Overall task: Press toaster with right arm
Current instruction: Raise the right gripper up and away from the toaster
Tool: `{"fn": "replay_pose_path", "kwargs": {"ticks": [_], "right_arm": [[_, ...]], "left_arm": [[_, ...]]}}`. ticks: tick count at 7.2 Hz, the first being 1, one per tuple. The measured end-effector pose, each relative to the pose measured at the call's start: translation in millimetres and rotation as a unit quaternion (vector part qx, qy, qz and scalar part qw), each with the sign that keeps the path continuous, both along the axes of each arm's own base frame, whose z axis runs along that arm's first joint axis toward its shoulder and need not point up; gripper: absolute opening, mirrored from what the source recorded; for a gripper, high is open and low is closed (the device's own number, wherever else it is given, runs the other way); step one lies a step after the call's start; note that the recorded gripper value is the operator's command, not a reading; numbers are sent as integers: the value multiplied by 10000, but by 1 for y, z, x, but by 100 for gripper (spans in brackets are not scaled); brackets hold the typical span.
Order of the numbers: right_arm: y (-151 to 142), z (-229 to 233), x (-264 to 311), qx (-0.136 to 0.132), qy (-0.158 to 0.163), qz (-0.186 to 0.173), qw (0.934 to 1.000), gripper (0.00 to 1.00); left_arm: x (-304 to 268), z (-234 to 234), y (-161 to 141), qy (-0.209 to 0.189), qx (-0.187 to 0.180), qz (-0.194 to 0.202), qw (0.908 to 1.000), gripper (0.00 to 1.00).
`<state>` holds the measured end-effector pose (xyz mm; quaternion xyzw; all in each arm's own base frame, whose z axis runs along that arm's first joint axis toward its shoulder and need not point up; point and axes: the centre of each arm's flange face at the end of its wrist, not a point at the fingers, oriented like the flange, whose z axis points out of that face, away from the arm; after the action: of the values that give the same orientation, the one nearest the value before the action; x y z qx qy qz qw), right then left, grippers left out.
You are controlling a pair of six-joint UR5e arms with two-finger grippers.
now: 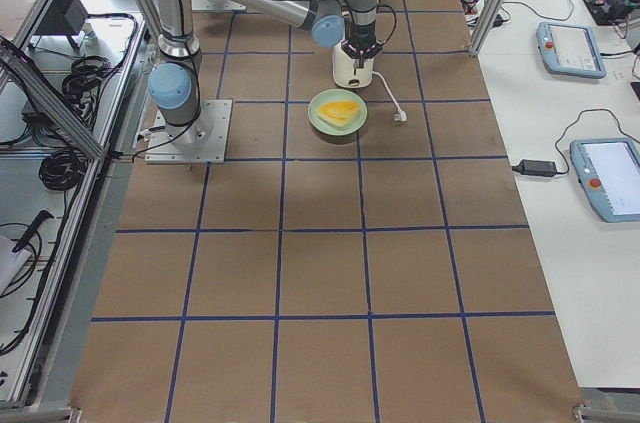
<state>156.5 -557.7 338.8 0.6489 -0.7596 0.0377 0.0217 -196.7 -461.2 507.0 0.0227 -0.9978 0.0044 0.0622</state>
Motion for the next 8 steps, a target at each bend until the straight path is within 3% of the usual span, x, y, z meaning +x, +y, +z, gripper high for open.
{"fn": "replay_pose_path", "kwargs": {"ticks": [2,3,4,5,6,7,8], "right_arm": [[-9,30,4,27,-247,-547,9982,14],[-9,46,5,81,-331,-1021,9942,15],[-4,63,5,120,-390,-1762,9835,16],[1,77,3,158,-421,-2512,9669,19],[8,89,3,223,-457,-3369,9402,21],[12,102,4,287,-489,-4186,9064,23],[12,115,5,366,-483,-4757,8775,25]], "left_arm": [[0,0,0,0,1,0,10000,100],[0,0,0,0,0,0,10000,100],[0,0,0,0,0,0,10000,100],[0,0,0,0,0,0,10000,100],[0,0,0,0,0,0,10000,100],[0,0,0,0,0,0,10000,100],[0,0,0,0,1,0,10000,100]]}}
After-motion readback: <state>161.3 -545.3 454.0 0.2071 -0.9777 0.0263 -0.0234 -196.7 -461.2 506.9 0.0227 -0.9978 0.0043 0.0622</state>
